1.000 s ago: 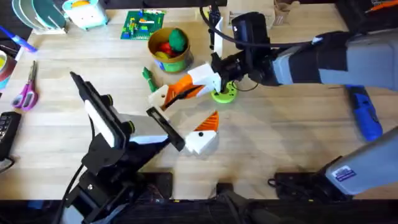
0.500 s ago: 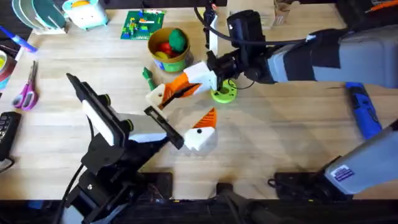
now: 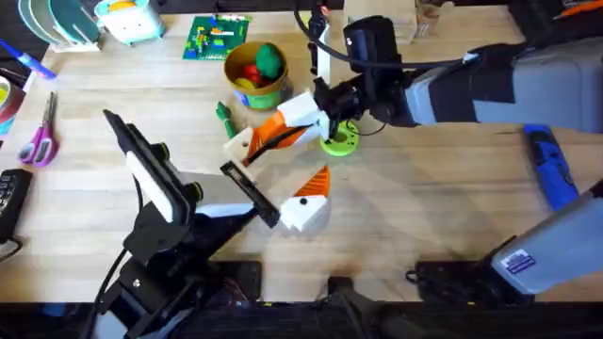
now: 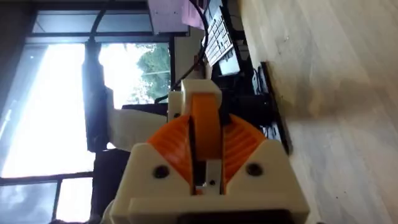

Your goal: Pick up the gripper from the table and insert it into the empty holder that is missing its gripper. Then pick up a screw, insert it into the mounting hole, and use the screwdriver to tighten it. Finally, clean up the table by picking up the vegetable and placing it into the bucket.

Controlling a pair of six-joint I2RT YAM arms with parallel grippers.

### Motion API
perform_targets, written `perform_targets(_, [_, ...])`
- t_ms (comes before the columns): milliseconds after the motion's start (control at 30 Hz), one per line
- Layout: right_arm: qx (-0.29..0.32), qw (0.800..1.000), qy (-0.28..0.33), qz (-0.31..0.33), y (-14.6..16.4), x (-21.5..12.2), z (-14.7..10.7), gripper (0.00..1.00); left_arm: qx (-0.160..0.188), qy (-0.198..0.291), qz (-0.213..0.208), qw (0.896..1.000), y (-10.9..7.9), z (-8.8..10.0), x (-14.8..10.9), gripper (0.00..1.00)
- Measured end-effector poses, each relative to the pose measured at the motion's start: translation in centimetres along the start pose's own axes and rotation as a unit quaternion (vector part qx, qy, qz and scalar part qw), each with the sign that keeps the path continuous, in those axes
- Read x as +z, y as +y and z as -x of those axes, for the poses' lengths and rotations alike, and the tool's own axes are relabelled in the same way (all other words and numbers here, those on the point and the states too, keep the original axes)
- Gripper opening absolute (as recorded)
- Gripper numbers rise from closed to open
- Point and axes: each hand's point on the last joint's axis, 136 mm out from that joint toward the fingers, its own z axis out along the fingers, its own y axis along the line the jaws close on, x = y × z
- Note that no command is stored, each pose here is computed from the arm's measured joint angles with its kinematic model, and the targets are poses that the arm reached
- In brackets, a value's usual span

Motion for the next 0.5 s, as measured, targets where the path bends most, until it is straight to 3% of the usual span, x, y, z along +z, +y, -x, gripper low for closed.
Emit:
perform_targets(100, [0.0,1.0,0.005,0.002,0.0,0.18,-0.2,0.245,0.001,0.001,-0.018,1.0,-0.69,-0.01,0.0,0.993])
perform_targets(500, [-0.002,1.0,0.008,0.003,-0.13,0.2,-0.29,0.383,0.005,0.0,-0.025,1.0,-0.94,0.03,-0.01,0.993])
